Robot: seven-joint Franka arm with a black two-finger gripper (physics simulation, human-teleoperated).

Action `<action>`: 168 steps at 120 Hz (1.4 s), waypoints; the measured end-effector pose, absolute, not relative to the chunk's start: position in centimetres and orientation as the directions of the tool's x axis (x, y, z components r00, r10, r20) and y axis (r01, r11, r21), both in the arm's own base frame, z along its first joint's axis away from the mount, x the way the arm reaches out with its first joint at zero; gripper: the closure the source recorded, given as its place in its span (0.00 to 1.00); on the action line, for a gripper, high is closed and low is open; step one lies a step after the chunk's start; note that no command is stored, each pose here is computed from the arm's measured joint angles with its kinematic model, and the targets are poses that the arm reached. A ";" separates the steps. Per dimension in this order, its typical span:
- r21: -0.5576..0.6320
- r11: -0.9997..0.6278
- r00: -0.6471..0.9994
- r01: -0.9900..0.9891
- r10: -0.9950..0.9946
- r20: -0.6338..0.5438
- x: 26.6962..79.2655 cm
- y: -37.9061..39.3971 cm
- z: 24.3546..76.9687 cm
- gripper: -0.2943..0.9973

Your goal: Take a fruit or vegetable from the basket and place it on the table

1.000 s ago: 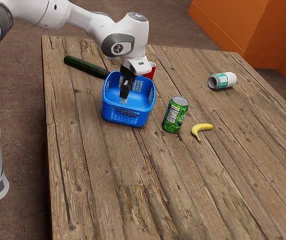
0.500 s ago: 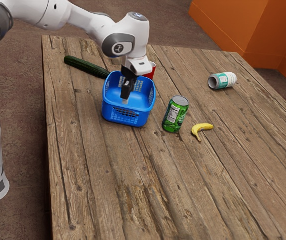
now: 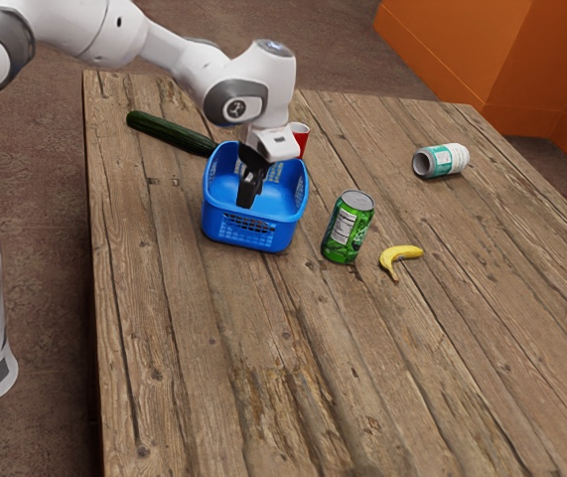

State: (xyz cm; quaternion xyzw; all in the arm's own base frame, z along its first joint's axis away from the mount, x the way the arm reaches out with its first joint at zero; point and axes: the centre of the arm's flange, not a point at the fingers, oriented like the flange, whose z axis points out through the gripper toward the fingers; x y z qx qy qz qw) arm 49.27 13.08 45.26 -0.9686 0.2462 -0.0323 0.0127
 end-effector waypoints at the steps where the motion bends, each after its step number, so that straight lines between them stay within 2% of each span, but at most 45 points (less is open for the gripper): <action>1: -0.040 -0.878 0.877 -0.476 -0.478 0.056 49.3 13.1 45.2 0.23; 117: -0.007 -0.885 0.885 -0.465 -0.465 0.032 49.5 13.7 42.2 0.26; 124: -0.004 -0.886 0.886 -0.464 -0.463 0.033 49.6 13.7 42.1 0.29; 147: -0.001 -0.889 0.888 -0.459 -0.458 0.036 49.7 13.8 41.8 0.56; 168: -0.003 -0.890 0.890 -0.456 -0.455 0.038 49.5 13.8 41.8 0.61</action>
